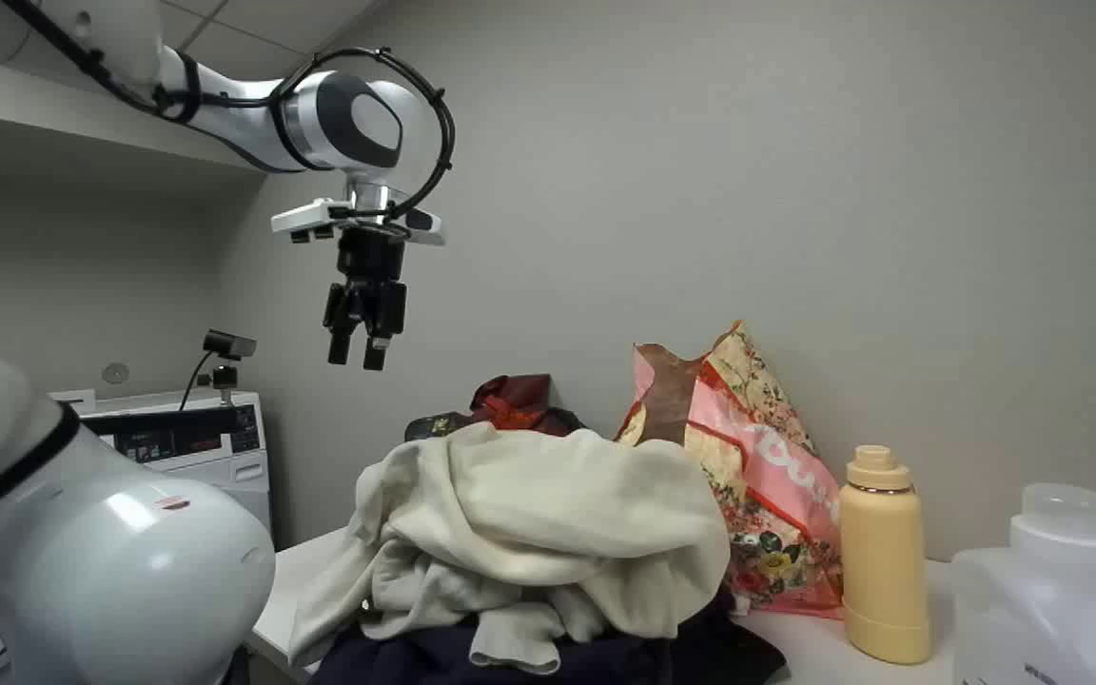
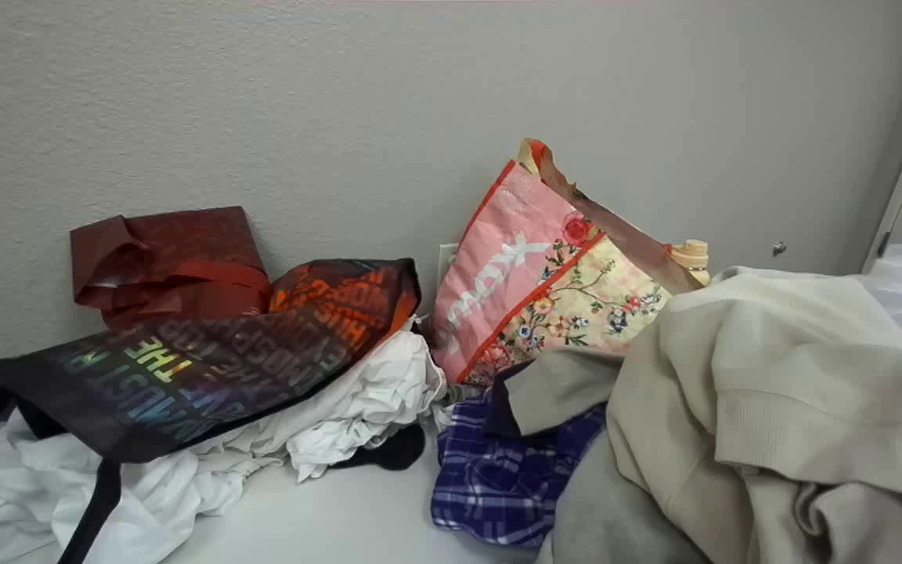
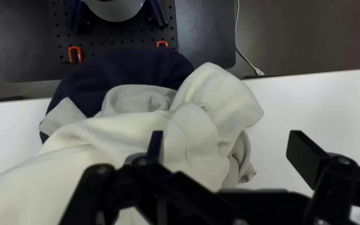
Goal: Move the white bottle of detergent to the left
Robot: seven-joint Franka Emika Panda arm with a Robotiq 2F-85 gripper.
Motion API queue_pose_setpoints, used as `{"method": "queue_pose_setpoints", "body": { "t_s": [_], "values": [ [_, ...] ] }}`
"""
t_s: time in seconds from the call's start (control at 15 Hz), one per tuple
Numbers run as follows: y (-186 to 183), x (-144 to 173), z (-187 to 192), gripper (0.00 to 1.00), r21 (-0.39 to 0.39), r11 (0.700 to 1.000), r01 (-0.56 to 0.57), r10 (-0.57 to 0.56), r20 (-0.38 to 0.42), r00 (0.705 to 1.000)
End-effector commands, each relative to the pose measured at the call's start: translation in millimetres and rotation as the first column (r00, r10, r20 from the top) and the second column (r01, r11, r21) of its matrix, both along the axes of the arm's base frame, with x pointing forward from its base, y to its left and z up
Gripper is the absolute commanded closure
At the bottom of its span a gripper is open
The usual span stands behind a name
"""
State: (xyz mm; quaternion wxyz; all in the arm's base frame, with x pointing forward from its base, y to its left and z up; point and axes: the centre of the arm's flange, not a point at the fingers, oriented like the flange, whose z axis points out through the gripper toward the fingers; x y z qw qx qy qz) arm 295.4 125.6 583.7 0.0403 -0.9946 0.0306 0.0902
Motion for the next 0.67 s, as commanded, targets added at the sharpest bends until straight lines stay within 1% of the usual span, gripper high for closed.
{"method": "queue_pose_setpoints", "body": {
  "t_s": [0.0,0.2,0.4,0.47,0.6],
  "values": [
    [0.0,0.0,0.0,0.00,0.000,1.000,0.000,0.000,0.000,1.000],
    [0.0,0.0,0.0,0.00,0.000,1.000,0.000,0.000,0.000,1.000],
    [-6.5,25.4,-10.2,0.00,-0.017,0.991,0.131,-0.130,0.008,0.991],
    [-18.6,35.8,-13.5,0.00,-0.027,0.980,0.198,-0.198,0.024,0.980],
    [-50.7,56.8,-23.4,0.00,-0.054,0.953,0.299,-0.296,0.060,0.953]
  ]
}}
